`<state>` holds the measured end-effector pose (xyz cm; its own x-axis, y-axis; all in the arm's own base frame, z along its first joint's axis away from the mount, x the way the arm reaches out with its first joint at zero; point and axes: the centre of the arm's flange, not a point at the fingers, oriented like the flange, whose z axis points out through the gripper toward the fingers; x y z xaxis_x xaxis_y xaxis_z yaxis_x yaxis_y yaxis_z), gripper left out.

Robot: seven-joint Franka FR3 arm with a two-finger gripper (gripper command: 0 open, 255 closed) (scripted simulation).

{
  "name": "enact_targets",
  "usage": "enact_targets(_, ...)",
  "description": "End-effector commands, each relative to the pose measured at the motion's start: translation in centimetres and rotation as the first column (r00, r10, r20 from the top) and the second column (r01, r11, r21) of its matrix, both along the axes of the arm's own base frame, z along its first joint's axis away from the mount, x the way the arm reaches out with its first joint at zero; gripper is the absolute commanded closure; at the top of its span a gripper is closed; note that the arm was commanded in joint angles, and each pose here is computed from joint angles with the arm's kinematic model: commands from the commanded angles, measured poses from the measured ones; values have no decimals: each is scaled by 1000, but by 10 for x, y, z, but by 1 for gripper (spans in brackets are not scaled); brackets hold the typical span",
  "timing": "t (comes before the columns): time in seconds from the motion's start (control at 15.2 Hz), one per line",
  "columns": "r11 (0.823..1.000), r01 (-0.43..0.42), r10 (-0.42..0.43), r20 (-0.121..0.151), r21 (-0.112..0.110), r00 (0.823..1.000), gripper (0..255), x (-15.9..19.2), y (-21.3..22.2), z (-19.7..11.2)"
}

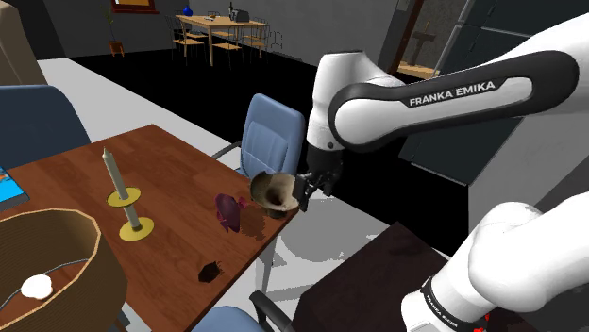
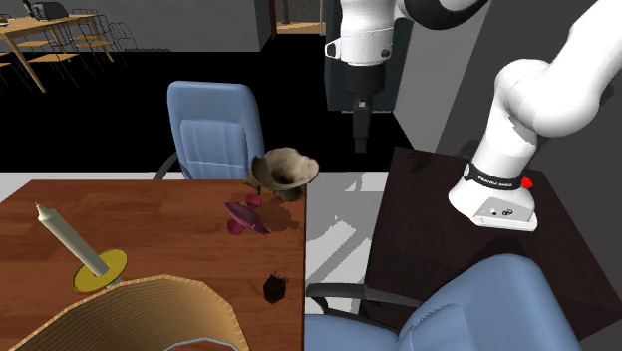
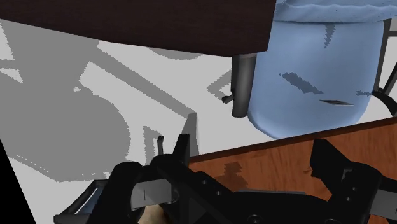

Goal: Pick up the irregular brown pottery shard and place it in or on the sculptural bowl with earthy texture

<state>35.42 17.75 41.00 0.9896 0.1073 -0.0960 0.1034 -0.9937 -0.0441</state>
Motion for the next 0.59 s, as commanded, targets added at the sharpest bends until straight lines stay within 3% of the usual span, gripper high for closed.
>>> enact_targets(0.0,1000,-2,2,5,-1,1000,0,12,19,-17)
enact_targets(0.53,1000,-12,13,18,-14,1000,0,45,93,-85)
